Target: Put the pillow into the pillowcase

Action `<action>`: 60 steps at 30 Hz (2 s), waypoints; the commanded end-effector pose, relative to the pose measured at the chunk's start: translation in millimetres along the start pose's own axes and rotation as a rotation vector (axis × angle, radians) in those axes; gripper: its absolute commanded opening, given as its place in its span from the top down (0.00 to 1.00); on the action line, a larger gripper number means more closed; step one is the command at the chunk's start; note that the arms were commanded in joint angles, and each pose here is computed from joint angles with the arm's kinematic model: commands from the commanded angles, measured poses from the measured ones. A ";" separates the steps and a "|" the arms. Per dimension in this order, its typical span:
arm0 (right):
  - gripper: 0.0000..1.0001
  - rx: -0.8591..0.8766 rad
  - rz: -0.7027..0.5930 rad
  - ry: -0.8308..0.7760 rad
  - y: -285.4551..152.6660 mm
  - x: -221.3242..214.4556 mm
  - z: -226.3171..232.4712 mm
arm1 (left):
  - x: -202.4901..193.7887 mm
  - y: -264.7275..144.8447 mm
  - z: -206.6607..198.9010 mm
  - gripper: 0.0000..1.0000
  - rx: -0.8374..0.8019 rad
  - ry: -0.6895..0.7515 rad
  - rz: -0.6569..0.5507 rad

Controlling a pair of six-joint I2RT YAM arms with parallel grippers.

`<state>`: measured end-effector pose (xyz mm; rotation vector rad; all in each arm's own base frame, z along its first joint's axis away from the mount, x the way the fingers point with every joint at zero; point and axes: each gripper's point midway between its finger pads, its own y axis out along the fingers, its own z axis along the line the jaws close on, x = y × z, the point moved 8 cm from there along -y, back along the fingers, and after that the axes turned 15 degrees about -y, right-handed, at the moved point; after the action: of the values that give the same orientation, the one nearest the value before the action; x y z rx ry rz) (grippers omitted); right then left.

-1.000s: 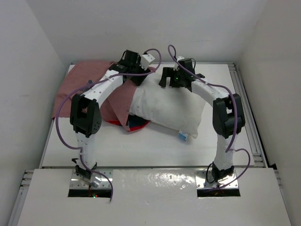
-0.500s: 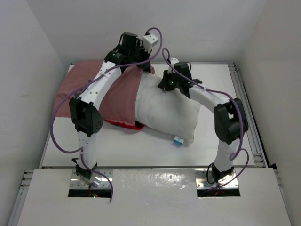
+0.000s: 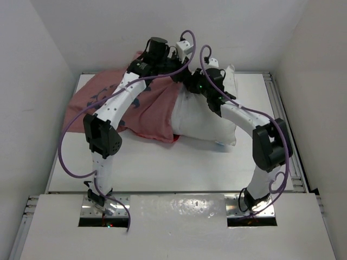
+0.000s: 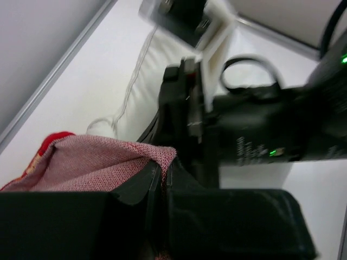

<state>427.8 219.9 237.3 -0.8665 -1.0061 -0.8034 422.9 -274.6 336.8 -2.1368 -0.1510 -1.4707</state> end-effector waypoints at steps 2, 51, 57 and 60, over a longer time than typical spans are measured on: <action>1.00 0.033 -0.014 0.116 12.3 -9.4 8.4 | 52.6 -5.0 -44.7 1.00 -0.166 0.063 -0.198; 1.00 0.691 -0.056 0.139 -56.4 13.9 20.1 | 6.9 13.3 -44.3 1.00 -0.296 0.039 -0.026; 1.00 0.353 -0.051 0.403 -24.9 -7.2 -29.1 | 8.6 6.7 -63.0 1.00 -0.421 0.086 -0.013; 0.96 0.221 0.032 0.391 -21.0 -21.7 -43.2 | -2.4 12.2 -48.1 0.87 -0.319 0.098 0.016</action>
<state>402.2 177.6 191.8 -0.4647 -0.6921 -0.6257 417.9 -280.6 312.3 -2.2361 0.0203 -1.4639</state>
